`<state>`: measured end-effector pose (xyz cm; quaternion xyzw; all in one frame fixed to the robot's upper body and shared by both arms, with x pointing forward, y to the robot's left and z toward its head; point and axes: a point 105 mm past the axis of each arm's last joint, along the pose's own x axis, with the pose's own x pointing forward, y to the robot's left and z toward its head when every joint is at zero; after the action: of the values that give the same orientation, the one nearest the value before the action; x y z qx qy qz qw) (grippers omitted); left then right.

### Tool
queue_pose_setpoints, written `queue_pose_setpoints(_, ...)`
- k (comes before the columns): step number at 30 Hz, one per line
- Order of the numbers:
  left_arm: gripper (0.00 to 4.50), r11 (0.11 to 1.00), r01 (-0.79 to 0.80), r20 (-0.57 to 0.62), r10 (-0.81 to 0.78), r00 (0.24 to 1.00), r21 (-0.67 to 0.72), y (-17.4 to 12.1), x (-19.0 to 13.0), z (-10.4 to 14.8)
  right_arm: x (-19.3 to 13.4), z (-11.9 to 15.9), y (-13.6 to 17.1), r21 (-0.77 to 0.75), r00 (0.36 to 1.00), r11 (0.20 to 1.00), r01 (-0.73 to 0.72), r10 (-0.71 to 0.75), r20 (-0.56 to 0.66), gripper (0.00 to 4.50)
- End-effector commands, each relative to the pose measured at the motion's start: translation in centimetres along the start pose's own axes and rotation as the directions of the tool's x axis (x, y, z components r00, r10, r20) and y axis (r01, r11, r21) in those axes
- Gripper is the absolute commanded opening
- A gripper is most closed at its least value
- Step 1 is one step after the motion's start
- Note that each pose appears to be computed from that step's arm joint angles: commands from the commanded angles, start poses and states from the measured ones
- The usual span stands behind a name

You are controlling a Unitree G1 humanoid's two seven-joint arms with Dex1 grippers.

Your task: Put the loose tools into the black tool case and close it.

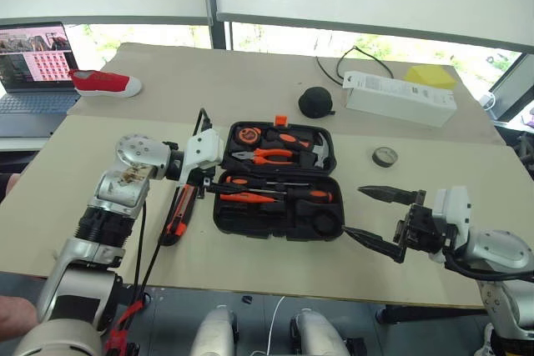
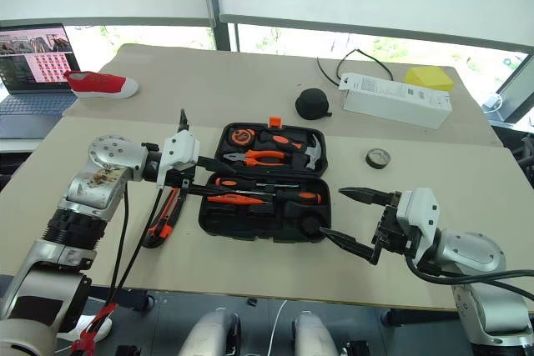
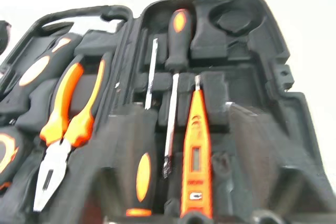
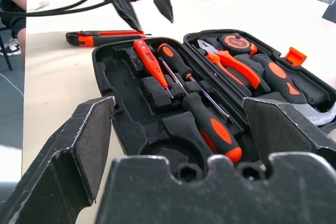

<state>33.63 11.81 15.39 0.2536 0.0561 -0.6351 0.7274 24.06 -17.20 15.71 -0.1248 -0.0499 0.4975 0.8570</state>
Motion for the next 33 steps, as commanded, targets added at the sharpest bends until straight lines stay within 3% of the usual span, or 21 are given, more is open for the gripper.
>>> queue_pose_setpoints(1, 0.60, 1.000, -0.011, 0.016, 0.011, 1.000, -0.024, -0.4, 0.3, -1.1, 0.1, 0.9, -0.2, -0.025, 1.000, 1.000, 0.006, -0.006, 0.026, 4.50)
queue_pose_setpoints(3, 0.03, 1.000, 0.001, 0.013, -0.001, 1.000, -0.029, -0.7, 0.4, -1.5, 0.1, 0.9, -0.2, -0.026, 1.000, 1.000, 0.010, -0.010, 0.027, 4.50)
queue_pose_setpoints(15, 0.03, 0.993, -0.049, -0.049, 0.044, 0.998, -0.105, -1.1, 1.2, -3.7, 0.0, 0.7, 0.1, -0.013, 0.999, 1.000, 0.027, -0.027, 0.030, 4.50)
queue_pose_setpoints(29, 0.03, 0.978, -0.022, -0.157, -0.011, 0.987, -0.208, -3.3, 2.2, -6.9, 0.1, 0.8, -0.1, -0.010, 0.999, 1.000, 0.028, -0.028, 0.035, 4.50)
queue_pose_setpoints(33, 0.03, 0.975, -0.033, -0.128, 0.005, 0.992, -0.220, -3.8, 2.8, -7.1, 0.1, 0.7, -0.1, -0.011, 0.999, 0.999, 0.031, -0.031, 0.036, 4.50)
